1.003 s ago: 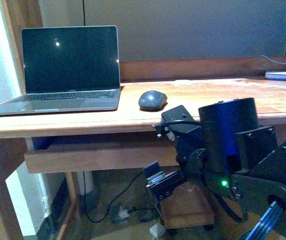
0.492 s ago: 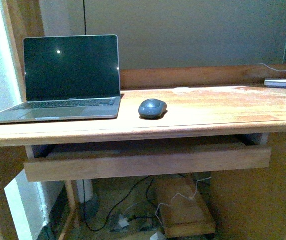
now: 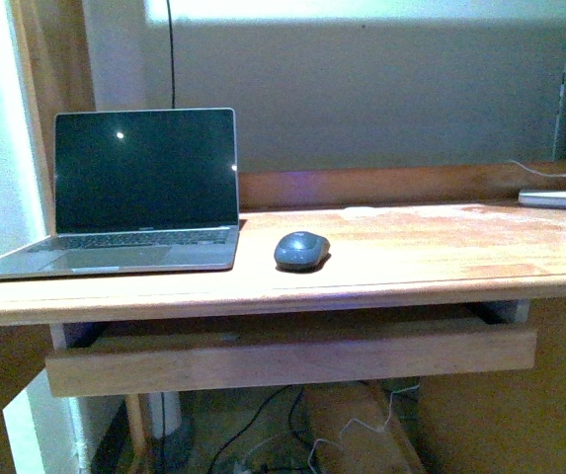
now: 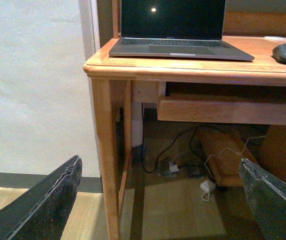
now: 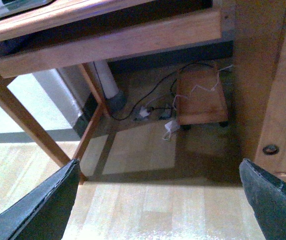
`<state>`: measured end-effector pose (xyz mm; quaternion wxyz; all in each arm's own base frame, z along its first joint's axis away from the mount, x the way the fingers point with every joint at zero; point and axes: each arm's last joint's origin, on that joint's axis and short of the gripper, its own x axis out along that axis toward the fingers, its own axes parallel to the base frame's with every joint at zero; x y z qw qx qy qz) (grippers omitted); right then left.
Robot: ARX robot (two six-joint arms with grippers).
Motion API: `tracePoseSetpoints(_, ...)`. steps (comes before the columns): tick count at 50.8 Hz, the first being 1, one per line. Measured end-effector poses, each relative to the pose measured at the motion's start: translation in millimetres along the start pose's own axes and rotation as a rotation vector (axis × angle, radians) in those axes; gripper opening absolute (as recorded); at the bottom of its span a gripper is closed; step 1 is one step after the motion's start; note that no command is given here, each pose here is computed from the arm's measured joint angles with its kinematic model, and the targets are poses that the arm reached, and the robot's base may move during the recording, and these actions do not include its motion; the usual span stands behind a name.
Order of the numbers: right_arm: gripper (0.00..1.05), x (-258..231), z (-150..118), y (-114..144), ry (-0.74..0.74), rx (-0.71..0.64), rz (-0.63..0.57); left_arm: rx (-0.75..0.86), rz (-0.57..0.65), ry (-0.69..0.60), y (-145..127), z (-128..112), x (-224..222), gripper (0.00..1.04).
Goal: Place mouse
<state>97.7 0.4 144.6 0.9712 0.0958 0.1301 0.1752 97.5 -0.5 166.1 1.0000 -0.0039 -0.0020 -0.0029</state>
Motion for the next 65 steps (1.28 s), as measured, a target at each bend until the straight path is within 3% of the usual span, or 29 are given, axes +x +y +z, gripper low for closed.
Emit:
tracePoseSetpoints(3,0.92,-1.1,2.6,0.1,-0.055,-0.043,-0.058,0.000,0.001,0.000,0.0,0.0,0.0,0.97)
tracePoseSetpoints(7,0.72,-4.1,13.7,5.7,-0.201,-0.147,-0.147,0.000,0.002,0.001,0.0,-0.1,0.0,0.97)
tracePoseSetpoints(20,0.33,-5.0,17.8,4.3,-0.257,-0.177,-0.343,0.000,0.001,-0.001,0.0,0.0,-0.1,0.97)
tracePoseSetpoints(29,0.02,-5.4,18.9,4.3,-0.264,-0.190,-0.353,0.000,0.001,-0.001,0.0,0.0,-0.1,0.97)
tracePoseSetpoints(34,0.04,-5.6,19.6,4.5,-0.270,-0.192,-0.353,0.000,0.001,-0.001,0.0,0.0,-0.1,0.97)
tracePoseSetpoints(43,0.41,-5.6,19.7,4.5,-0.270,-0.192,-0.353,0.000,0.002,-0.001,0.0,0.0,-0.1,0.97)
tracePoseSetpoints(62,0.94,-5.6,19.7,4.5,-0.270,-0.192,-0.353,0.000,0.002,-0.001,0.0,0.0,-0.1,0.97)
tracePoseSetpoints(65,0.99,-5.6,19.6,4.5,-0.270,-0.192,-0.353,0.000,0.001,-0.001,0.0,0.0,-0.1,0.97)
